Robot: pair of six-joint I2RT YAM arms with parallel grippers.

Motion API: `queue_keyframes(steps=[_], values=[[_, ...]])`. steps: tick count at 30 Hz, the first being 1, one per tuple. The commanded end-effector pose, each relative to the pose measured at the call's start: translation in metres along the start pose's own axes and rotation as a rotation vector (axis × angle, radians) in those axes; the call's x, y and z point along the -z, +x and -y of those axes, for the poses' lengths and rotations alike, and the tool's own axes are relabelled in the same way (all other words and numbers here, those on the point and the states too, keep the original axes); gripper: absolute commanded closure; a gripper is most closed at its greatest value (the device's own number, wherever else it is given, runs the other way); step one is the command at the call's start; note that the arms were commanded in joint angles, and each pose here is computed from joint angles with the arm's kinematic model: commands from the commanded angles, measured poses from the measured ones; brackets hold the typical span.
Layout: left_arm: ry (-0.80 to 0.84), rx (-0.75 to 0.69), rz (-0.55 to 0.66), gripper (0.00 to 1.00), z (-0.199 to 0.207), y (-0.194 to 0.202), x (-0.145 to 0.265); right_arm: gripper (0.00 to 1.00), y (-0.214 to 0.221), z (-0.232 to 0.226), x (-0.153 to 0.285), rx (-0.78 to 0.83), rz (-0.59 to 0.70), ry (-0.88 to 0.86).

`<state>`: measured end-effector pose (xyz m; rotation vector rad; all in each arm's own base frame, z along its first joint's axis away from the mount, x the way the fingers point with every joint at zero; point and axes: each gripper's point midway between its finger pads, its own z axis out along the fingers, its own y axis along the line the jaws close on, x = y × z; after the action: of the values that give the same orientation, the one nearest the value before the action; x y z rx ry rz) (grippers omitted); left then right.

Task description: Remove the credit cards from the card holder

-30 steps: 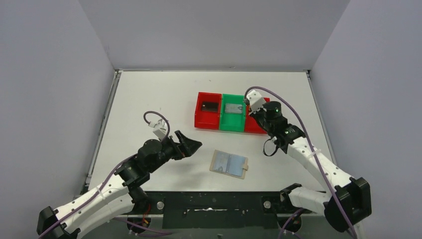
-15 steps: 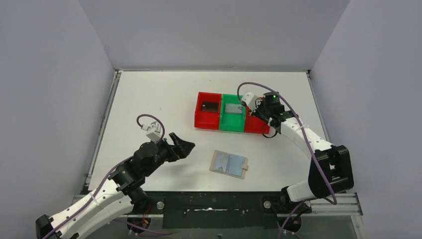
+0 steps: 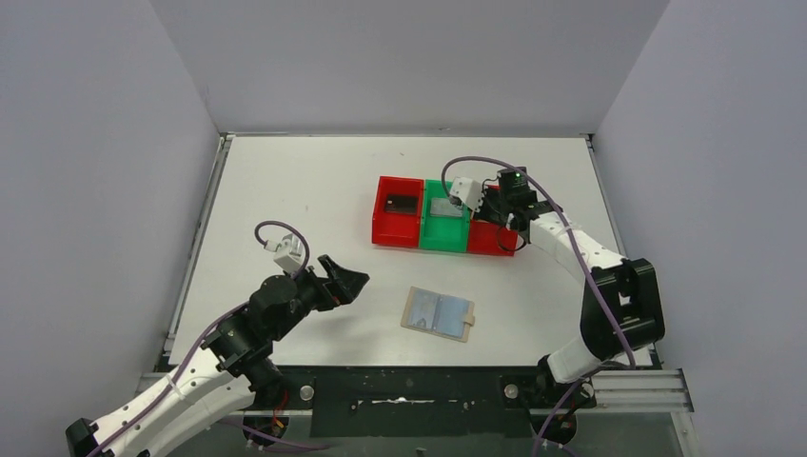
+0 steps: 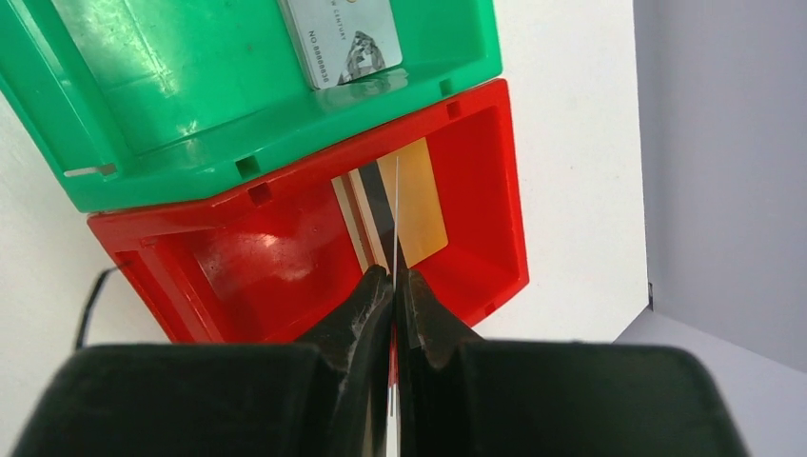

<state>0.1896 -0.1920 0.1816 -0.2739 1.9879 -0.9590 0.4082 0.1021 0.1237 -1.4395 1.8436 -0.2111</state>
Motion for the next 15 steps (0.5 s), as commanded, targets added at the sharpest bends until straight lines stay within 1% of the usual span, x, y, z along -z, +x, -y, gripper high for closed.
queue_keyframes(steps=[1, 3, 5, 9, 15], values=[[0.019, -0.019, 0.042, 0.10, 0.008, -0.014, 0.003, 1.00, -0.004, 0.021, -0.005, 0.094, 0.033, 0.039], [0.017, -0.024, 0.042, 0.10, 0.008, -0.014, 0.003, 1.00, 0.003, 0.019, -0.010, 0.115, 0.025, 0.015], [0.012, -0.026, 0.044, 0.10, 0.008, -0.015, 0.004, 1.00, 0.004, 0.014, -0.014, 0.141, 0.043, -0.022], [0.014, -0.024, 0.048, 0.10, 0.008, -0.016, 0.005, 1.00, 0.008, 0.017, -0.023, 0.159, 0.048, -0.034], [0.010, -0.030, 0.058, 0.10, 0.007, -0.019, 0.008, 1.00, 0.015, 0.035, -0.040, 0.187, 0.009, 0.016]])
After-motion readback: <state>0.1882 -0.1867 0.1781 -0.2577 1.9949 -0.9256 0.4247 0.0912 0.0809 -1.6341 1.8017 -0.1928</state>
